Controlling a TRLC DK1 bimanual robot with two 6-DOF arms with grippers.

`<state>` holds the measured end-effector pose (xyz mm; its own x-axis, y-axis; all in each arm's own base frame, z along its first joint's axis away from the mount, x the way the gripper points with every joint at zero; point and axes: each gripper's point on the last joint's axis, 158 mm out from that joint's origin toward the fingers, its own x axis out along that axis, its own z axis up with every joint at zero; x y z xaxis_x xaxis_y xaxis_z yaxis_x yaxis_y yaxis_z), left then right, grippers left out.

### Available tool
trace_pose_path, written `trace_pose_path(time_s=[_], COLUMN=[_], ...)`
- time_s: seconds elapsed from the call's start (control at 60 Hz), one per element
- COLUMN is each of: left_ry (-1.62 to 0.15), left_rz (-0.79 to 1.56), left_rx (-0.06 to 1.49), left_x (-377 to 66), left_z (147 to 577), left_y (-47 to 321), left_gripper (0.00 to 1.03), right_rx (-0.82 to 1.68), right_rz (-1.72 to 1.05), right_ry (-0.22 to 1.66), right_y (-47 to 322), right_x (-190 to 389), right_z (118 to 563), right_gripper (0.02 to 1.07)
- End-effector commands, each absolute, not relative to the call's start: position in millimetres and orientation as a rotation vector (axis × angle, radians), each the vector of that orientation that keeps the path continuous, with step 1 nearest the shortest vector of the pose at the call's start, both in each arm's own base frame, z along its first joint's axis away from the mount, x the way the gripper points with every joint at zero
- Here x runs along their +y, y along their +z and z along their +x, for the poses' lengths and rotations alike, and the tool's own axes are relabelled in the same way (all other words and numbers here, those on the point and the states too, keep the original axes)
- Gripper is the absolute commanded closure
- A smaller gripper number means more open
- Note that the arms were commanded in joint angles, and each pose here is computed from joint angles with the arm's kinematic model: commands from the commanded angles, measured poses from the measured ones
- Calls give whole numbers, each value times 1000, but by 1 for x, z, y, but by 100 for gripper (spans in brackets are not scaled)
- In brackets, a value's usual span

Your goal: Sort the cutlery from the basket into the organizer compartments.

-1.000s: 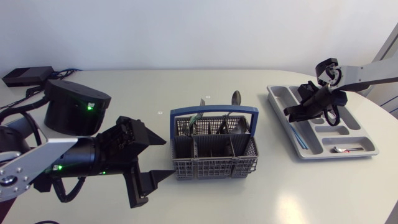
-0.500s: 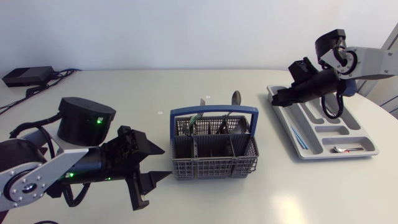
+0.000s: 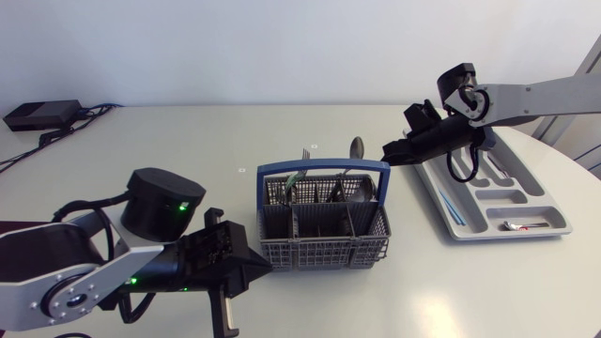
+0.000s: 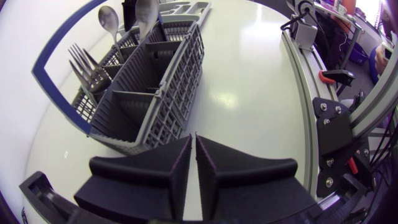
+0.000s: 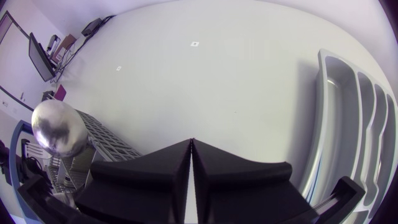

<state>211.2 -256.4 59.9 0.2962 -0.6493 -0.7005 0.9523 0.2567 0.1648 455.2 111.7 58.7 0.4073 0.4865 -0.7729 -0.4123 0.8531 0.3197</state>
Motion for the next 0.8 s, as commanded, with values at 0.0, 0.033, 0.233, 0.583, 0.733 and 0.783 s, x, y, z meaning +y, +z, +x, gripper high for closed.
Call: trace_pose_path(time_s=[0.0,0.033,0.233,0.583,0.733,0.783], left_ry=[-1198,-1198,-1135,-1045,-1005,-996], left_rz=[658,656,634,598,584,582], left_rx=[604,613,606,558,544,541], left_x=[-257,-259,-255,-250,-243,-241], left_z=[205,207,239,284,301,305], left_y=[40,34,25,33,39,40], left_gripper=[100,100,100,100,100,100], right_rx=[1026,1035,1079,1115,1120,1118], right_rz=[127,142,176,172,179,177], right_ry=[590,609,680,746,781,787], right_y=[57,56,50,44,48,50], right_x=[126,132,148,148,154,155], right_z=[459,457,441,399,381,378], right_gripper=[101,101,101,101,101,101])
